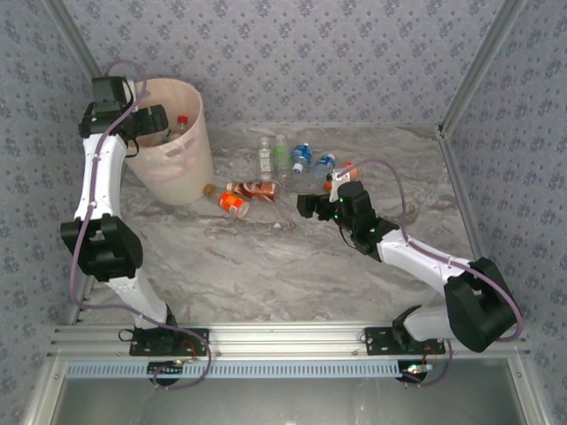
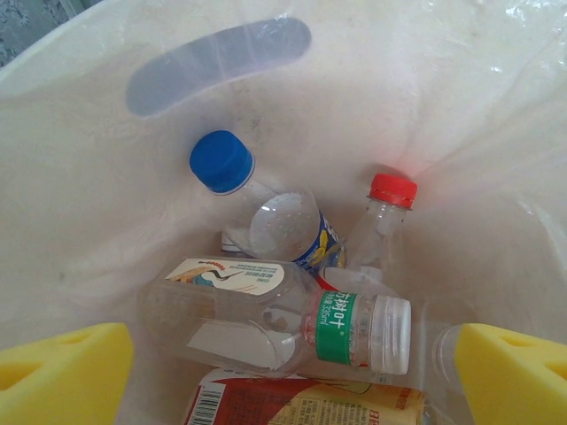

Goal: Put the plastic bottles in the bin

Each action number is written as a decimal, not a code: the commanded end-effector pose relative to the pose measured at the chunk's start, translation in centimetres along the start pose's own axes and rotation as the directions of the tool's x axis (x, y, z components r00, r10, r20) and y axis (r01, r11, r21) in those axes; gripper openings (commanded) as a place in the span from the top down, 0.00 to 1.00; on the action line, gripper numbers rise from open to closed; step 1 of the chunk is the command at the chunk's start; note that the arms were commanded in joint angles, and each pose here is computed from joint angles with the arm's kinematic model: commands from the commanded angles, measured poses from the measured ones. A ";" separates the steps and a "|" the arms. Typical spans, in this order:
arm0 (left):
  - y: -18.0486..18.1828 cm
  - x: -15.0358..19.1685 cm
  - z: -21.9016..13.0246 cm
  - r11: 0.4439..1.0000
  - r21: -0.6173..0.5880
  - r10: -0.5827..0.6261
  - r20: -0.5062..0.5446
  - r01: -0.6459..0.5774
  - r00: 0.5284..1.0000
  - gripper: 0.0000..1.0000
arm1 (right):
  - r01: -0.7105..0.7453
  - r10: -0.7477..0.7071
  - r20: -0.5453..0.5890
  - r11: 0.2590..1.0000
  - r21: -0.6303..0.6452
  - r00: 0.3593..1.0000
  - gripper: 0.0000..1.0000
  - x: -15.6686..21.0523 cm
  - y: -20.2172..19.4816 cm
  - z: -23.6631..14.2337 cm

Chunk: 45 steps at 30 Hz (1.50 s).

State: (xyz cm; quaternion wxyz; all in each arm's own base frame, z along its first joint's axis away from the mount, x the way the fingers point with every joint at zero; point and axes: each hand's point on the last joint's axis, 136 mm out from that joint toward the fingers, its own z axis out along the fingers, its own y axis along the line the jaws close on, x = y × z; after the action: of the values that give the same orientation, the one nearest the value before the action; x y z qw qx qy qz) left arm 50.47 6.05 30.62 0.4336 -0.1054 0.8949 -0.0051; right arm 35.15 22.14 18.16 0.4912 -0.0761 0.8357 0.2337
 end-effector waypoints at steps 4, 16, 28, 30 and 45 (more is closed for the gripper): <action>-0.1 -1.0 -3.2 0.999 0.004 -0.049 0.010 0.049 0.999 0.06 | -0.005 0.004 0.026 1.000 0.010 1.000 0.00 -1.4 0.4 -0.6; -1.4 -2.2 -7.9 0.984 -0.001 -0.177 0.000 0.177 0.984 0.04 | -0.005 0.004 0.024 1.000 0.020 1.000 0.00 -1.2 0.2 -0.6; -7.9 1.1 -12.4 0.972 0.039 -0.232 -0.010 0.232 0.973 0.02 | -0.003 0.003 -0.006 1.000 0.021 1.000 0.00 -0.2 0.0 -0.6; -10.0 2.2 -13.1 0.972 0.074 -0.225 0.004 0.224 0.974 0.02 | -0.003 0.003 -0.007 1.000 0.025 1.000 0.00 -0.1 -0.1 -0.6; -20.6 16.4 -10.7 0.926 0.271 -0.224 -0.163 0.262 0.961 0.02 | -0.057 0.055 0.023 0.994 0.096 0.998 0.00 0.0 -2.1 -0.7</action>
State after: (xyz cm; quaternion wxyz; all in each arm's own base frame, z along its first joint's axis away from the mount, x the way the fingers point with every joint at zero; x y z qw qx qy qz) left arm 35.98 -16.54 25.60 0.3635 -0.1259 0.9116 -0.1452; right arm 35.26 20.87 17.25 0.4846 -0.0526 0.8478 0.2087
